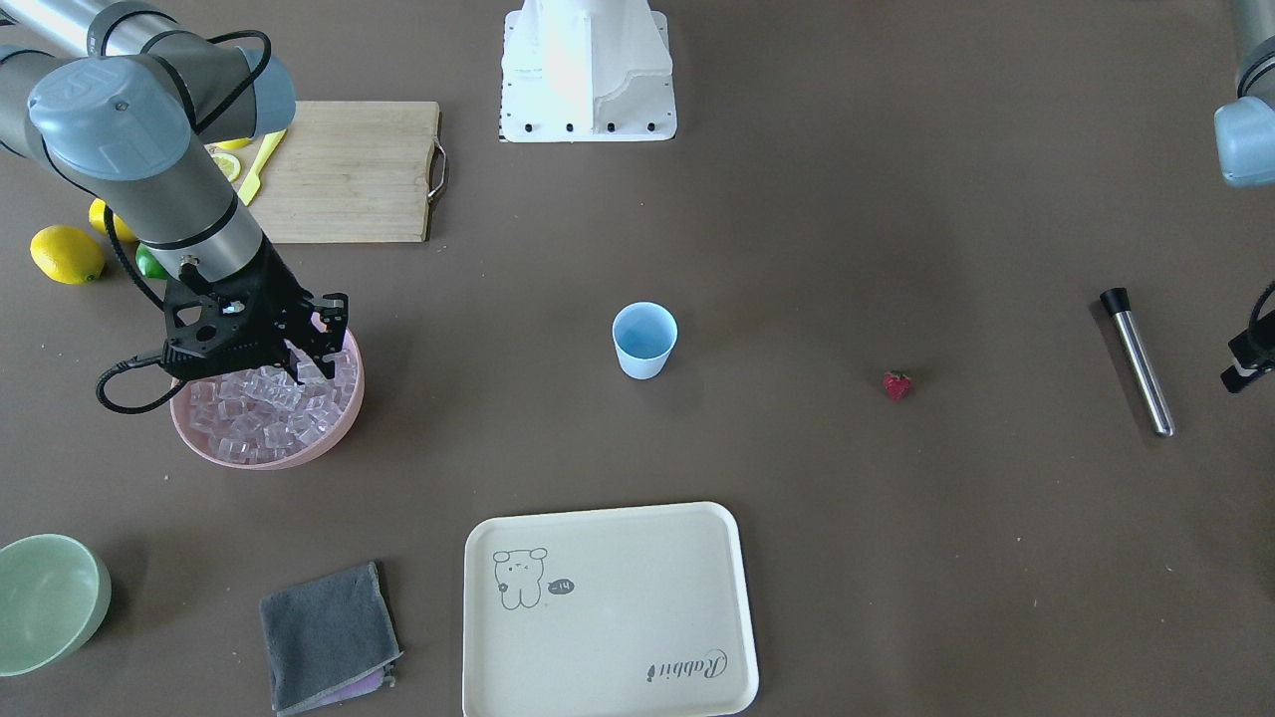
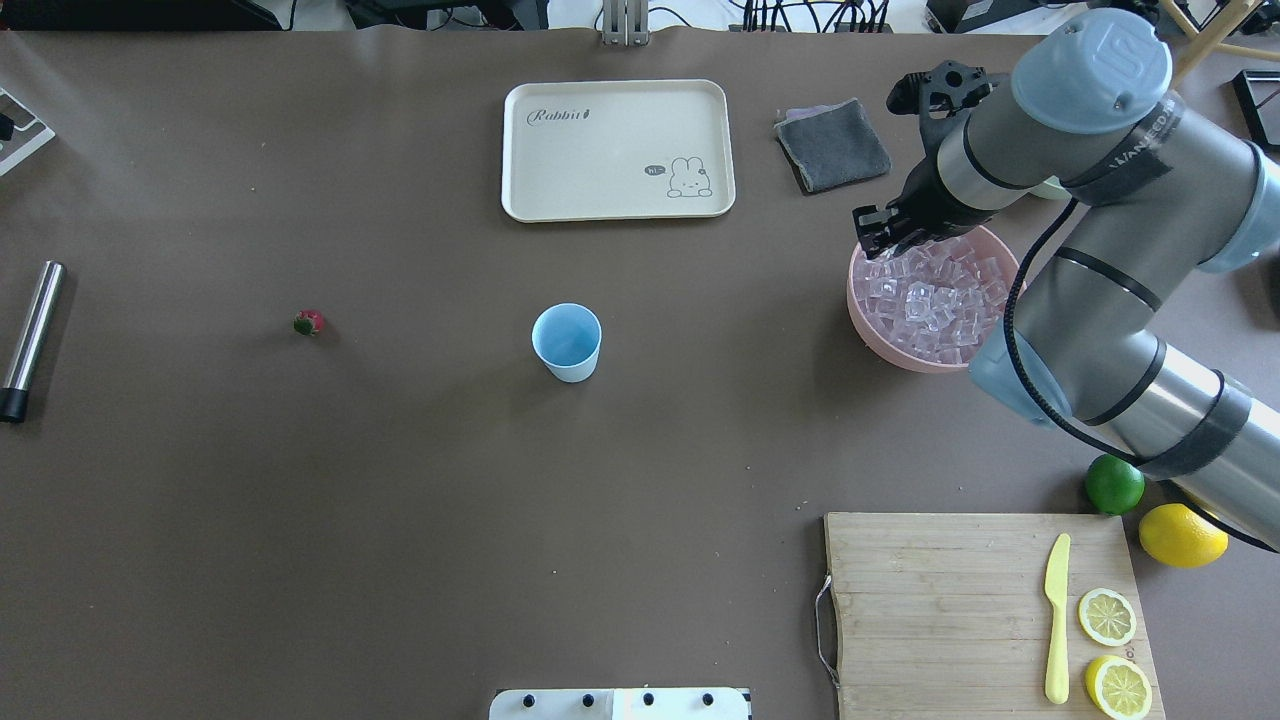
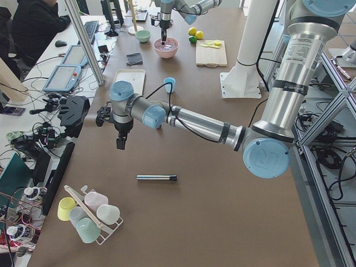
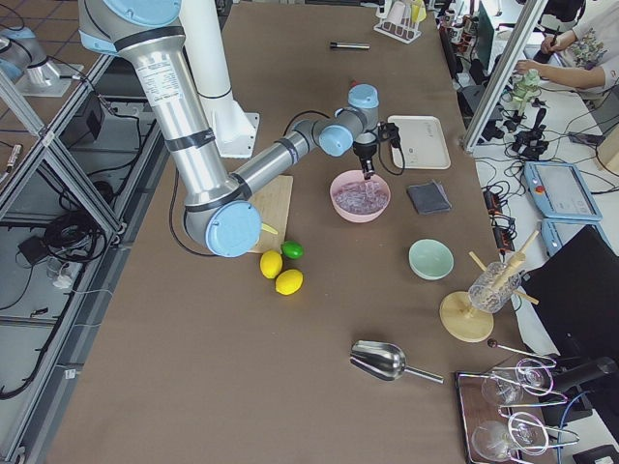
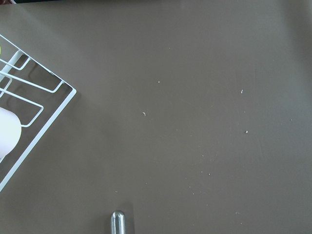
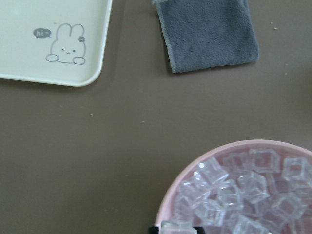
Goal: Mash ice and strawberries in cup
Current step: 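Carry the ice cube with the right gripper over the light-blue cup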
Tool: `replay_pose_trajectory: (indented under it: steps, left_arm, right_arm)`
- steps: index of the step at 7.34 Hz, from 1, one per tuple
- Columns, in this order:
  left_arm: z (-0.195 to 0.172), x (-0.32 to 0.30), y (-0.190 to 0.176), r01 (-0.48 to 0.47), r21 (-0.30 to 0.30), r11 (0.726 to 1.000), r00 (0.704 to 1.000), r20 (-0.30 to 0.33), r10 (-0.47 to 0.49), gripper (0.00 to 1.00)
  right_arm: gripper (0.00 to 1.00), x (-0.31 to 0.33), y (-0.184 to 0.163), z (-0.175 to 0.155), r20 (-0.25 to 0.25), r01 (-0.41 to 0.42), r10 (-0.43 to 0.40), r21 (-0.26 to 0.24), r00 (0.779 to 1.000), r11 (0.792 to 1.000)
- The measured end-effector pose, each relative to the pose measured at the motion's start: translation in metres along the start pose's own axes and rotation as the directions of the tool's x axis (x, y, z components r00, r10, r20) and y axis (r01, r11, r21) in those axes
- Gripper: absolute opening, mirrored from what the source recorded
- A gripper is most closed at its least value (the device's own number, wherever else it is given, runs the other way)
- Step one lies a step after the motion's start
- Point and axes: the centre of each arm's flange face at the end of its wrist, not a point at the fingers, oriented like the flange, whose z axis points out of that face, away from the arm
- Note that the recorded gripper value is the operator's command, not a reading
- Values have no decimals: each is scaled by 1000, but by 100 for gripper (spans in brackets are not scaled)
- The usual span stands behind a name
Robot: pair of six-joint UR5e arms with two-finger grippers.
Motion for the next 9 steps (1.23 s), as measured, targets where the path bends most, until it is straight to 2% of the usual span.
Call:
replay_pose_trajectory:
  steps: [1, 3, 4, 6, 9]
  left_arm:
    - [0, 0, 0, 0, 0, 1000, 1000, 0, 0, 98]
    - [-1, 2, 0, -3, 3, 1000, 1000, -2, 3, 98]
    - [-1, 2, 0, -5, 2, 1000, 1000, -2, 5, 98]
    - [3, 5, 0, -2, -4, 1000, 1000, -2, 2, 98]
    - [8, 14, 2, 24, -12, 1000, 1000, -7, -24, 98]
  right_arm:
    - [0, -54, 1, -8, 27, -49, 49, 1, 998, 999]
    - [0, -162, 16, -17, 49, -93, 93, 6, 994, 996]
    - [0, -211, 20, -14, 53, -93, 93, 5, 994, 996]
    - [0, -299, 18, 6, 26, -73, 73, 12, 997, 997]
    - [0, -326, 24, 34, -5, -45, 45, 24, 999, 999]
